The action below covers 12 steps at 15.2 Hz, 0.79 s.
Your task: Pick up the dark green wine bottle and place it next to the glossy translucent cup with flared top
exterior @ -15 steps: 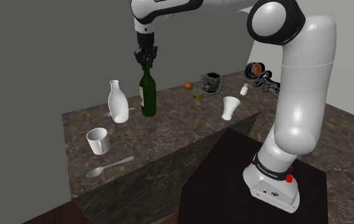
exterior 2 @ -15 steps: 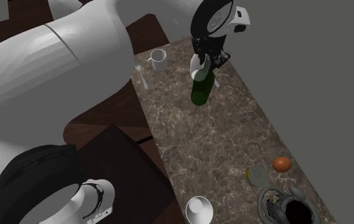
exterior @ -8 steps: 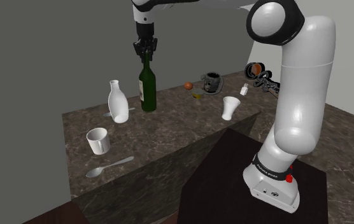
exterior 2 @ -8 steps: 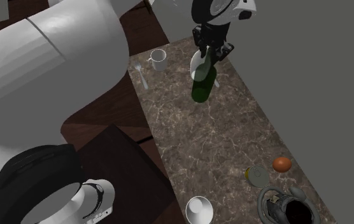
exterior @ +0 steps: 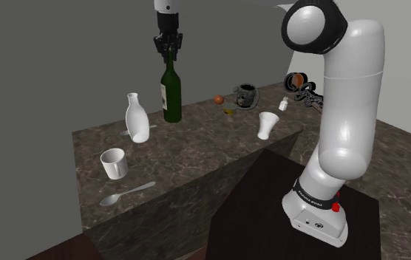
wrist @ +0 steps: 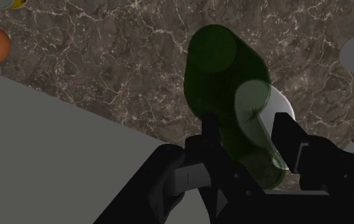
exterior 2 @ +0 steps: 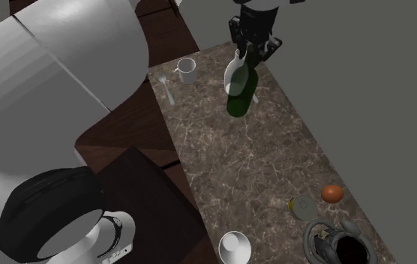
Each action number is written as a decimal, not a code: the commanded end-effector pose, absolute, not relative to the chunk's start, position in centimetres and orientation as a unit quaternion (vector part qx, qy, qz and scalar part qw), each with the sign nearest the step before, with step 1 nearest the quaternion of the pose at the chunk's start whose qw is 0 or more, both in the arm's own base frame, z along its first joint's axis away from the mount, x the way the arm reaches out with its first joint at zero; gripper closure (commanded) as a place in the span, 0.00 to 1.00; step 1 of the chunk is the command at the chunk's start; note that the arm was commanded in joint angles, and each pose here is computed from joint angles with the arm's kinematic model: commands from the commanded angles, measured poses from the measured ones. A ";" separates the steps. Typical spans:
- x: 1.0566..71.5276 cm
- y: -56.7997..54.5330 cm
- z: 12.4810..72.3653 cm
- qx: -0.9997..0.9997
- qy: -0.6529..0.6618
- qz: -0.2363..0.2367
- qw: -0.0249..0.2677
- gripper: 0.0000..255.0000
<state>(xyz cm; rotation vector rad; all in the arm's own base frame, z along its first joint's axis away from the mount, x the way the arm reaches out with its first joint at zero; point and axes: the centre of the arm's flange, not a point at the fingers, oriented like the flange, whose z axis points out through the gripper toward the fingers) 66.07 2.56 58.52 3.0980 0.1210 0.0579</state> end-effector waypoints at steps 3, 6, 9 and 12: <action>66.0 2.6 60.7 0.999 0.039 0.019 0.020 1.00; 66.0 2.6 62.3 0.999 0.039 0.019 0.020 1.00; 66.0 2.6 63.9 0.999 0.039 0.019 0.020 1.00; 66.0 2.6 65.5 0.999 0.039 0.019 0.020 1.00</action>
